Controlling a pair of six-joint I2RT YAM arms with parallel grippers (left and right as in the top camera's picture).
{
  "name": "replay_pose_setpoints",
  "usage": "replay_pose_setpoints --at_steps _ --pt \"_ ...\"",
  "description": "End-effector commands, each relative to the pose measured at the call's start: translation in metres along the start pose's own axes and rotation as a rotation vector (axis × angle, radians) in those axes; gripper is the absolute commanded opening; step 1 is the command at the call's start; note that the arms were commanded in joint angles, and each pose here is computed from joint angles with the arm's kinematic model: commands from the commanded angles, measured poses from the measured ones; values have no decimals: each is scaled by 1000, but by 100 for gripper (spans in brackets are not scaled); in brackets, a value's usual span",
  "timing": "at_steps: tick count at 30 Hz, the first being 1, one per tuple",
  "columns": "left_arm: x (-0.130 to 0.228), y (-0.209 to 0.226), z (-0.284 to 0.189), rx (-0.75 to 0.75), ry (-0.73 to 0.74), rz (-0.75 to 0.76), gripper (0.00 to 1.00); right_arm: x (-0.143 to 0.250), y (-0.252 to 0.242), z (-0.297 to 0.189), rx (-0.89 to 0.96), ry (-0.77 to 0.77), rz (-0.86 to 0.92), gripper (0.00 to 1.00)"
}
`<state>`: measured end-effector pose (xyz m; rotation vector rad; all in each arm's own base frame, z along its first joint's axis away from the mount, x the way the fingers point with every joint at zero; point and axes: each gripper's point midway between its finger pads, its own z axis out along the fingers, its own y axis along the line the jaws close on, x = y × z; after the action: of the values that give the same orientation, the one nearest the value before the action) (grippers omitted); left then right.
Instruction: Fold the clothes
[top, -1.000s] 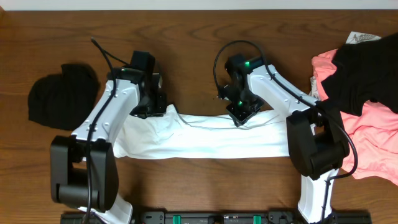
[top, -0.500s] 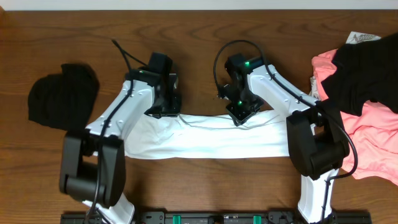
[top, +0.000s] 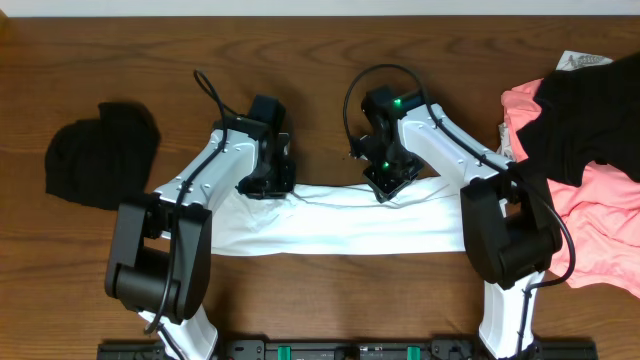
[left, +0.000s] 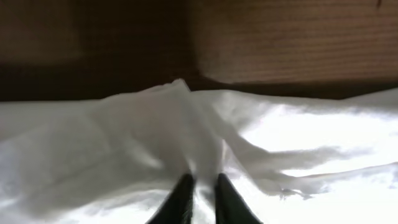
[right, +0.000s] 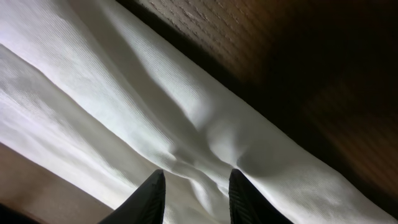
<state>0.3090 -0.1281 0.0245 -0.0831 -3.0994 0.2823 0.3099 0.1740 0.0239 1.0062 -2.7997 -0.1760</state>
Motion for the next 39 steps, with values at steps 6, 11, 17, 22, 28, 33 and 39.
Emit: replay_pose_setpoints --at_steps 6,11,17,22,28,33,39 --pt "9 1 5 -4 37 -9 6 -6 1 -14 14 -42 4 33" --pt "22 3 -1 -15 79 -17 6 -6 1 -14 14 -43 4 32" --pt "35 1 -25 -15 77 -33 6 -6 0 -14 18 -44 4 33" --pt "29 -5 -34 -1 24 -11 6 -6 -1 -14 18 -46 6 33" --pt "10 -10 -32 17 -45 2 43 -5 -1 -14 16 -40 8 33" --pt "4 -4 -19 -9 -43 -38 44 -4 -1 -14 16 -39 9 33" --pt "6 1 5 -26 16 -49 44 -4 -1 -14 16 -39 9 33"
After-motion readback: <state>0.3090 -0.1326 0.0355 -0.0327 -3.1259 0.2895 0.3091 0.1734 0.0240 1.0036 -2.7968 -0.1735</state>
